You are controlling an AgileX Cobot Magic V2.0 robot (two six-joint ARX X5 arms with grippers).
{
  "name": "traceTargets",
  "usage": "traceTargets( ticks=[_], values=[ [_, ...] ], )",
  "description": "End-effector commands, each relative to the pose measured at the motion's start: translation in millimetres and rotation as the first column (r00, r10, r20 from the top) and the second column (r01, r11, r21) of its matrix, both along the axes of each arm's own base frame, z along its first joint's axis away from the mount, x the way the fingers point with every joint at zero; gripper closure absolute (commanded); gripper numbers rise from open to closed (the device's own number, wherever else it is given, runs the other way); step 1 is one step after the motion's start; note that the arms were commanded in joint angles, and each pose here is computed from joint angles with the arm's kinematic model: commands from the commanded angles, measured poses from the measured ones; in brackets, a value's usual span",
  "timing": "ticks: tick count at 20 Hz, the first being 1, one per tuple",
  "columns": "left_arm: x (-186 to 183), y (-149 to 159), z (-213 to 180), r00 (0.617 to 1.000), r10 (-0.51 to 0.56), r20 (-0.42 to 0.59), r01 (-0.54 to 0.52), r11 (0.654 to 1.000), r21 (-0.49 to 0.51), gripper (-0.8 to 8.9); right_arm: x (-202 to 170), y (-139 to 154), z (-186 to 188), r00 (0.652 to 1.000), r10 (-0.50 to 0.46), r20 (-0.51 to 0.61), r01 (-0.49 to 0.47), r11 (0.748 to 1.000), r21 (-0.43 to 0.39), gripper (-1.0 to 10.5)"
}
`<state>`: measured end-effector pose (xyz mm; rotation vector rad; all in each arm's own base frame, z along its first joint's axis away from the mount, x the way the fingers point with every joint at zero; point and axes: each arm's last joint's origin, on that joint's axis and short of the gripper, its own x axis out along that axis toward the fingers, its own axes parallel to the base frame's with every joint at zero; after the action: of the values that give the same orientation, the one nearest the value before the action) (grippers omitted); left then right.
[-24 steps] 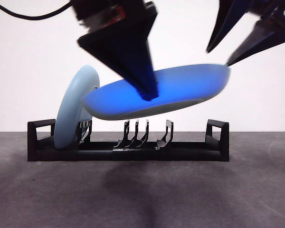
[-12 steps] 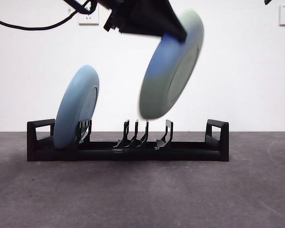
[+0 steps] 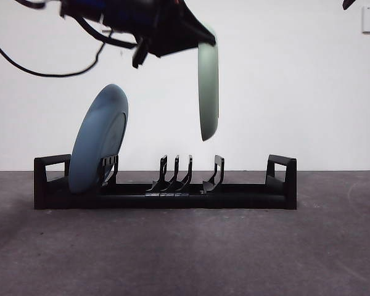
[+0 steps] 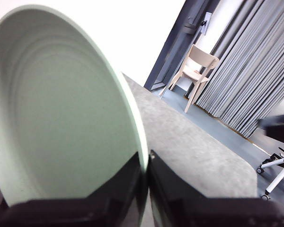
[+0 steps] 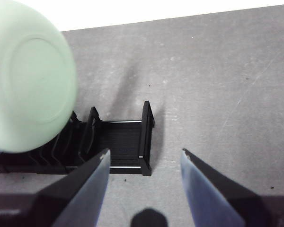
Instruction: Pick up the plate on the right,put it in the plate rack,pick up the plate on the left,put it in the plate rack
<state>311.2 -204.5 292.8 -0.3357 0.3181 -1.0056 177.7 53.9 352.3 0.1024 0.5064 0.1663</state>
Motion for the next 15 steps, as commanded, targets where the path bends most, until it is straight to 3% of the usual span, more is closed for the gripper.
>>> traceTargets(
  ticks=[1, 10, 15],
  values=[
    [12, -3, -3, 1.000, 0.011, -0.002, -0.011, 1.000, -0.006, 8.22, 2, 1, -2, 1.000, 0.007, -0.001, -0.007, 1.000, -0.019, 7.0],
    [22, -11, -42, 0.983, 0.105, -0.152, -0.083, 0.987, 0.139, 8.15, 9, 3, -5, 1.000, 0.007, -0.017, -0.007, 1.000, -0.024, 7.0],
    [14, -18, -50, 0.980, 0.126, -0.155, -0.087, 0.968, 0.237, 8.13, 9, 3, -4, 1.000, 0.008, -0.004, -0.008, 1.000, -0.019, 7.0]
  ],
)
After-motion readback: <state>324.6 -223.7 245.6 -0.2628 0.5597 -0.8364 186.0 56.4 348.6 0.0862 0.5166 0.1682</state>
